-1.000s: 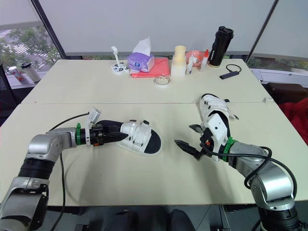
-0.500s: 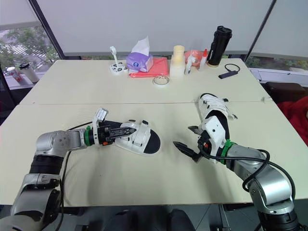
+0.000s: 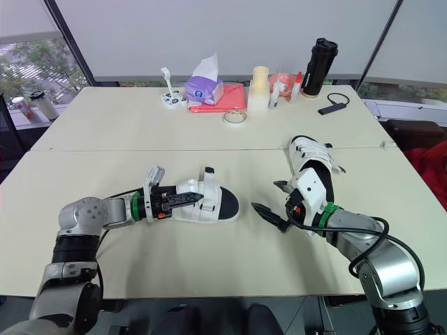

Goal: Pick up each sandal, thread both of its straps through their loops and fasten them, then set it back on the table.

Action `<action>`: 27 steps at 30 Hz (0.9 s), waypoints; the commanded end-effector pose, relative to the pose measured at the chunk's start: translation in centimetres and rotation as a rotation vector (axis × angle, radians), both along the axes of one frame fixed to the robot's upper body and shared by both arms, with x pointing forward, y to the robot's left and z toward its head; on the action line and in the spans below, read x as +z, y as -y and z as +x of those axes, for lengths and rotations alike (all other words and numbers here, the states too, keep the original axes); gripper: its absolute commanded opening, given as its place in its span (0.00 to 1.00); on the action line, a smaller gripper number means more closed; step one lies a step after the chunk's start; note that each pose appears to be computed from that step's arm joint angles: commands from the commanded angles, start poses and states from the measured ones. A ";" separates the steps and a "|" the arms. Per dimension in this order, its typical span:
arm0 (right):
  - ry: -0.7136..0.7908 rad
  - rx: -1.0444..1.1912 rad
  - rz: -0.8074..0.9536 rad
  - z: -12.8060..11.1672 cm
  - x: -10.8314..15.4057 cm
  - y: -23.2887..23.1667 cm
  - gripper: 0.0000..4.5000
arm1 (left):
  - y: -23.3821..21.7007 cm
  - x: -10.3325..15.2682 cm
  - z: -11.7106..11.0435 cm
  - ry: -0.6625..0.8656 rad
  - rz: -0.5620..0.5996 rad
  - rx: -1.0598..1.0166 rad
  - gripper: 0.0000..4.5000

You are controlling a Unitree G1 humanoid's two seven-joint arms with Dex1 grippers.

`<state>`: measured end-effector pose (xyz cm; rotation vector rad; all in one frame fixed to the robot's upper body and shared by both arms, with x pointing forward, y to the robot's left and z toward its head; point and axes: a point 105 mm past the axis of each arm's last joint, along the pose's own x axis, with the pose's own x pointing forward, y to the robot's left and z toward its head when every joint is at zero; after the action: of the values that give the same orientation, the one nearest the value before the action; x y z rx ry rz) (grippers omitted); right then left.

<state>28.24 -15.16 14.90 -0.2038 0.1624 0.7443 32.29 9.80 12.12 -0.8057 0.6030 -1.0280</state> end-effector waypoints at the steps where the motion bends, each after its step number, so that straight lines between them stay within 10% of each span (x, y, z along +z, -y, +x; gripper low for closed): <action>1: 0.055 -0.022 0.004 0.4 0.8 0.1 1.00 | 1.7 3.6 0.4 0.151 -0.063 0.074 0.01; 10: 0.164 -0.095 0.016 2.2 2.7 0.4 1.00 | 4.4 10.0 3.5 0.339 -0.275 0.613 0.01; 17: 0.180 -0.081 0.012 2.7 3.1 0.0 1.00 | 6.9 6.3 9.3 0.191 -0.179 0.931 0.01; 27: 0.180 -0.093 0.011 2.5 3.0 -0.2 1.00 | 10.7 6.3 11.3 0.145 -0.275 0.876 0.01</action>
<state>31.11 -15.26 16.78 -0.2347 0.0443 0.6306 45.01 5.69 15.90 -0.9633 -0.0455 -0.2028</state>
